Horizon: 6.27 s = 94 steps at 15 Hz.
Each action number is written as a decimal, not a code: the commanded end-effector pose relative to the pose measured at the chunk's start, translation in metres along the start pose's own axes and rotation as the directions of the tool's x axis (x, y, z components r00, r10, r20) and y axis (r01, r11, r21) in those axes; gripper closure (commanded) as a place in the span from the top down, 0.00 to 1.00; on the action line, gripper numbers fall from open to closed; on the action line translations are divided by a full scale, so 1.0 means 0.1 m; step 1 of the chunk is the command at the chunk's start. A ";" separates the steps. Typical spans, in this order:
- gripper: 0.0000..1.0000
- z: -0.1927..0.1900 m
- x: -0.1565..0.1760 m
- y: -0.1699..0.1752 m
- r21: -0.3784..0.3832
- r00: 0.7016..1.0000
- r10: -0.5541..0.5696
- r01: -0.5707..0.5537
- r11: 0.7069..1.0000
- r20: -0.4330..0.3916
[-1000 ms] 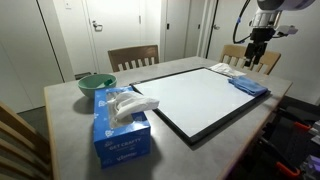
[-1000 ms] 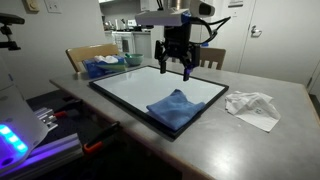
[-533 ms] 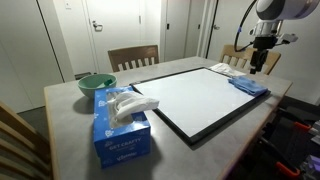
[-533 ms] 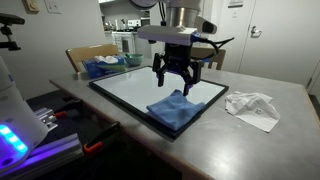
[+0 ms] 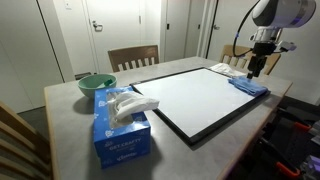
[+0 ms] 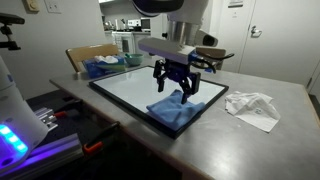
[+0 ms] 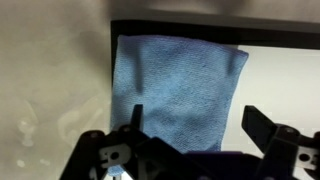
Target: Use the blue cloth to wipe the whiteboard
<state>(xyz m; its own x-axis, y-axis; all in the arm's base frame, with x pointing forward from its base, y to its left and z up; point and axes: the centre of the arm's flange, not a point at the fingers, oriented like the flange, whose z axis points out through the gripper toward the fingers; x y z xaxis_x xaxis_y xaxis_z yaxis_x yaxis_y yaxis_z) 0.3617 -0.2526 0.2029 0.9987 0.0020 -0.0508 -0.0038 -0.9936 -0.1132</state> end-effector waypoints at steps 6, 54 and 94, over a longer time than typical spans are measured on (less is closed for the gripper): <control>1.00 0.18 -0.01 0.17 -0.030 0.998 0.049 -0.050 0.998 -0.044; 0.03 0.47 0.63 0.41 0.017 0.995 0.096 -0.096 0.995 0.027; 0.03 0.37 2.38 0.62 0.008 0.996 -0.039 0.038 0.999 0.079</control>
<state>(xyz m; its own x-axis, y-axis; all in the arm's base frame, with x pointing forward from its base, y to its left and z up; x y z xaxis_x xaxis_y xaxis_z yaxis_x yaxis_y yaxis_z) 0.5736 -0.3073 0.1592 0.9926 0.0442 -0.1132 0.0299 -0.9917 -0.1247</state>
